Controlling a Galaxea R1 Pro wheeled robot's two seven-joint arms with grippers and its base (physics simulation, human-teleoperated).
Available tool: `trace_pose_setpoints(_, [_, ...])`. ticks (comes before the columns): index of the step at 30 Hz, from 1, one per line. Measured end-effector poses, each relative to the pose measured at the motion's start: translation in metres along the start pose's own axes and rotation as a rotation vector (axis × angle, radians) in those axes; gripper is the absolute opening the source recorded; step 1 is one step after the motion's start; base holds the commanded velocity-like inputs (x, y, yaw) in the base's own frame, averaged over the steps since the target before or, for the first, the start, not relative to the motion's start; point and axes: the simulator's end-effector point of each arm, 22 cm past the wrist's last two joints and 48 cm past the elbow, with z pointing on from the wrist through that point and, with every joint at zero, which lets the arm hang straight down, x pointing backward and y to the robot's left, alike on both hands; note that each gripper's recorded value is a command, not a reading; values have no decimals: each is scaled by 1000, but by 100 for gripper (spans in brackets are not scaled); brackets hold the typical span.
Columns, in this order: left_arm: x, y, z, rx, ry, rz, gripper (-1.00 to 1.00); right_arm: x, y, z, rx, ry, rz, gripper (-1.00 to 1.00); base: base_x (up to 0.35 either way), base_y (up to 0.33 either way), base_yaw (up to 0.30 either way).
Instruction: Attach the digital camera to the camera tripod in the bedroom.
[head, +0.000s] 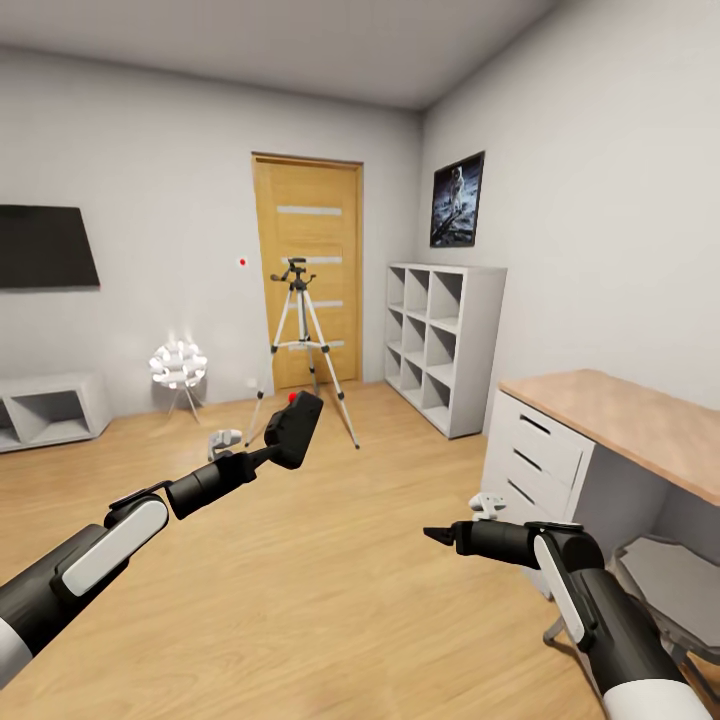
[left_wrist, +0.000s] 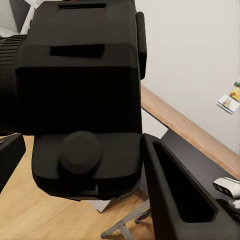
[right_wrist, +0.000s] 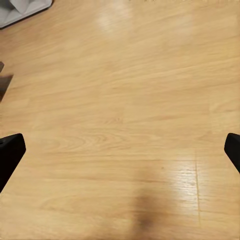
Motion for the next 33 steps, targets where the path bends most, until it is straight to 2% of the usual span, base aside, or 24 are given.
trace_pose_setpoints(33, [-53,-28,7,-1,3,0,-100,-51,22,-27,1,0,0,100,0,0,0])
